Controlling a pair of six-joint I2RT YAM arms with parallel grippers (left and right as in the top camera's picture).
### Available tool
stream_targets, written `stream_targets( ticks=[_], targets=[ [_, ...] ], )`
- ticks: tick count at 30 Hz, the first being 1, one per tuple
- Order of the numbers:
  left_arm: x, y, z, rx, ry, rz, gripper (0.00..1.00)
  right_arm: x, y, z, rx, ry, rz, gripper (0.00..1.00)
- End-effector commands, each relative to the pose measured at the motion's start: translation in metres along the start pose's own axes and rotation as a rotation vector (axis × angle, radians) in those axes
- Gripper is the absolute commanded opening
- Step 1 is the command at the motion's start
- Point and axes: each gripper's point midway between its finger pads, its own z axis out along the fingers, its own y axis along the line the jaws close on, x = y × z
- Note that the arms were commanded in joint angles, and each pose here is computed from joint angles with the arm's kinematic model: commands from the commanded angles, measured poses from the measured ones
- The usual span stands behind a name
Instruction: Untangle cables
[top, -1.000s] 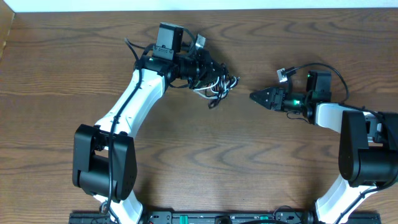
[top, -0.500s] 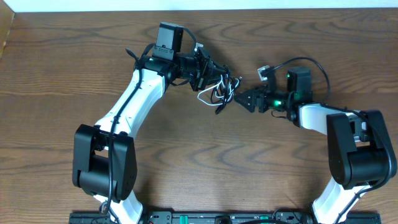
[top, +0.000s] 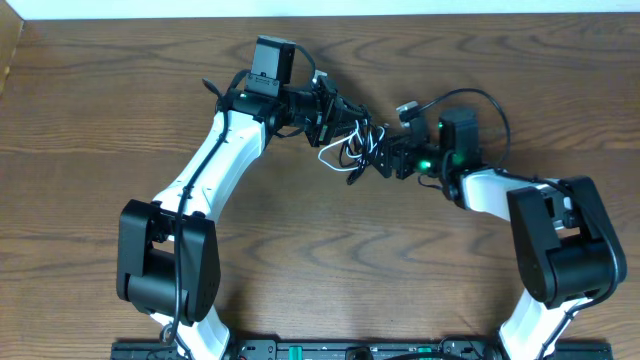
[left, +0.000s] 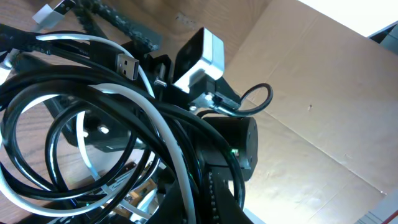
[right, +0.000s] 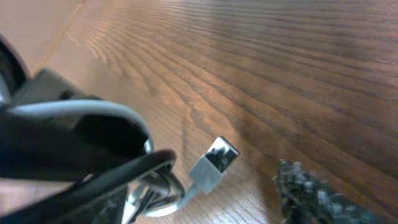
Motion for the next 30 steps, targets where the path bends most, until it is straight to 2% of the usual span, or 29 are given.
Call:
stream_targets(
  ticks=[1, 4, 6, 10, 20, 30],
  targets=[
    [0.001, 0.003, 0.003, 0.002, 0.025, -0.023, 0.07, -0.002, -0.016, 0.004, 0.119, -0.023, -0.012, 0.55],
    [0.001, 0.003, 0.002, 0.002, 0.024, -0.023, 0.08, -0.005, -0.014, 0.007, 0.135, -0.036, -0.028, 0.17],
    [0.000, 0.003, 0.002, 0.000, 0.018, -0.023, 0.07, -0.004, -0.012, 0.008, 0.130, -0.033, -0.032, 0.01],
    [-0.008, -0.003, 0.002, 0.013, -0.024, 0.021, 0.08, 0.007, -0.005, 0.008, 0.080, 0.012, -0.005, 0.01],
    [-0.059, 0.000, -0.013, -0.057, -0.289, 0.335, 0.08, 0.032, 0.042, -0.021, -0.315, 0.163, 0.216, 0.01],
    [-0.078, 0.004, -0.031, -0.089, -0.358, 0.399, 0.08, 0.064, 0.028, -0.039, -0.262, 0.285, 0.468, 0.01]
  ],
)
